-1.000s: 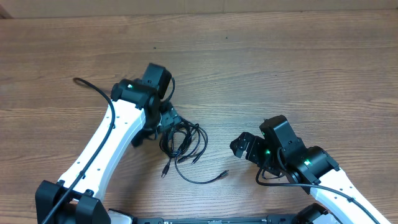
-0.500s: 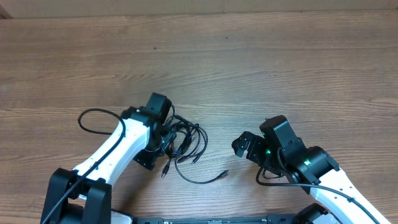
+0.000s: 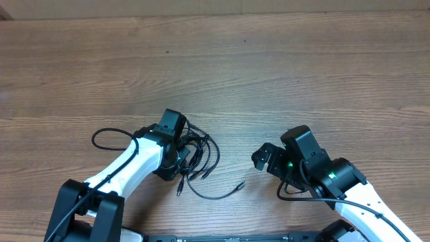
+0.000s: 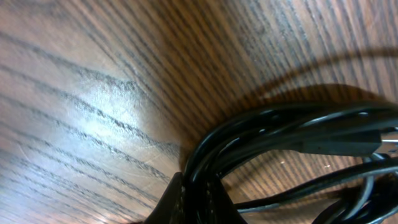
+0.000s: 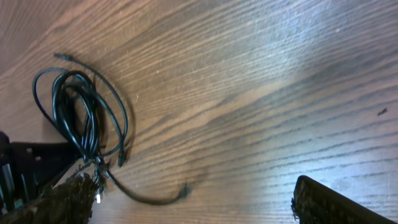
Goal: Untangle cables
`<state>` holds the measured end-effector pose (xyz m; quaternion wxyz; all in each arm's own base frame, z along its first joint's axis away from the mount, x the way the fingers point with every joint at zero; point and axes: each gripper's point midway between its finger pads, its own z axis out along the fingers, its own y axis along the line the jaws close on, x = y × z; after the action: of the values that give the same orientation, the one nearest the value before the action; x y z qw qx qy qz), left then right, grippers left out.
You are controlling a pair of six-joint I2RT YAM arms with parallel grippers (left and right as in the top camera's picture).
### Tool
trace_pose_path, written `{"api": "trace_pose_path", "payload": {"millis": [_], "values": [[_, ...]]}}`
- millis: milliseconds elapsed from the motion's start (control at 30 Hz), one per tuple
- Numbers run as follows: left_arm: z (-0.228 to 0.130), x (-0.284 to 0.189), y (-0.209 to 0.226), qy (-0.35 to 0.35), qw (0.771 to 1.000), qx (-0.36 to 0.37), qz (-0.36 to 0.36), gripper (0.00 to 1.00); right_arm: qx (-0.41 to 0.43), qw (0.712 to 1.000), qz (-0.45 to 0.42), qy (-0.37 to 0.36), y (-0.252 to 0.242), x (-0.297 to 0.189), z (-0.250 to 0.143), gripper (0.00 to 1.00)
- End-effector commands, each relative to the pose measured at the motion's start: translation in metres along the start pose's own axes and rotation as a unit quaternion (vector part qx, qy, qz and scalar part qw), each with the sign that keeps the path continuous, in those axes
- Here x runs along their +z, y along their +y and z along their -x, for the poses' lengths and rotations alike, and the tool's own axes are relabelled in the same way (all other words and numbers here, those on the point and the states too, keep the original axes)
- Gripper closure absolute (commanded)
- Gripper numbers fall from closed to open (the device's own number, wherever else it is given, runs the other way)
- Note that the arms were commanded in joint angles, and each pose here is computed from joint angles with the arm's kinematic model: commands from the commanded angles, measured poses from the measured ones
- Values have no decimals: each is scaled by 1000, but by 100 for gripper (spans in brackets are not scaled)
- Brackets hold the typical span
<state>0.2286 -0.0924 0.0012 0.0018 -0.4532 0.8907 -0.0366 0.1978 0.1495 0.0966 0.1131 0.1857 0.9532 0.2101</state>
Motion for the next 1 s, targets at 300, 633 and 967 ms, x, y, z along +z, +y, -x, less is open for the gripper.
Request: {"api": "trace_pose_path", "payload": {"millis": [300,633,967], "values": [[-18,-64,-52,50,990,107,-82,96,-18,974,154,167,65,-23,-59,30],[-45,-78,-64,124,978,112,-124,96,89,977,124,152,81,1,-61,41],[-53,-80,-66,147,974,113,-132,96,155,968,110,166,103,66,-55,64]]}}
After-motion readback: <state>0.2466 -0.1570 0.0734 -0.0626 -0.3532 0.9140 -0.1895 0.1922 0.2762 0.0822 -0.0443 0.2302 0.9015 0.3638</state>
